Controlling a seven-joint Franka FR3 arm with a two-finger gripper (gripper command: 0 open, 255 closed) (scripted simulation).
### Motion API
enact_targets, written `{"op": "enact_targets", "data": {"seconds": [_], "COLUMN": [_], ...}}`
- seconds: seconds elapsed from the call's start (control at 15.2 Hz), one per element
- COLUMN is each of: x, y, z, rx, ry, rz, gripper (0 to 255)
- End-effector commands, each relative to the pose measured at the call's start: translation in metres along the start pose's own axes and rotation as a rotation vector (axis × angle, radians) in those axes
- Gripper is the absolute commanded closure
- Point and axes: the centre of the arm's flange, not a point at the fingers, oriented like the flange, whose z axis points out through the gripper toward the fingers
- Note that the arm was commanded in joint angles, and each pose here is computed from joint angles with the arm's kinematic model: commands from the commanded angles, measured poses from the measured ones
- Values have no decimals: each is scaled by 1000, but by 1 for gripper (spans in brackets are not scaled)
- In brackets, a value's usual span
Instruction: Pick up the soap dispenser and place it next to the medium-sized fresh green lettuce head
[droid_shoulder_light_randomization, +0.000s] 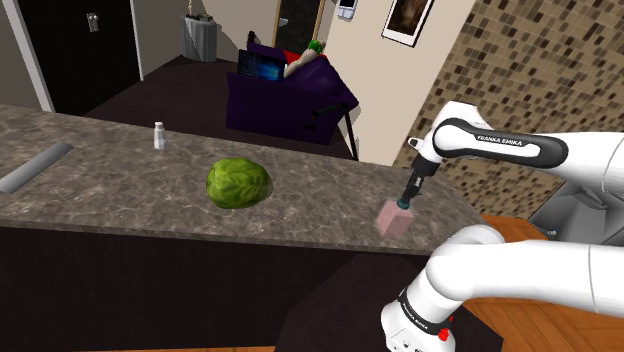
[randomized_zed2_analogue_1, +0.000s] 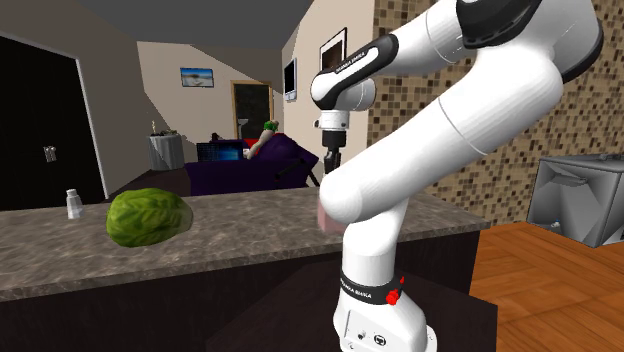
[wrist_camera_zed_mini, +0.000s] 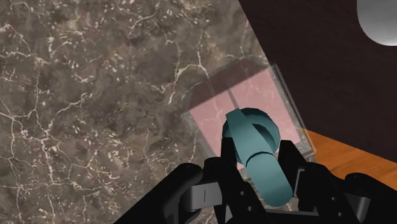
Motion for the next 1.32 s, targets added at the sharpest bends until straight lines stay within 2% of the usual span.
{"op": "enact_targets", "data": {"seconds": [0.0, 1.25], "x": [0, 2], "y": [0, -7], "z": [-12, -112], "rx": [0, 0], "ry": [0, 0], "rz": [0, 0], "gripper": [255, 255]}}
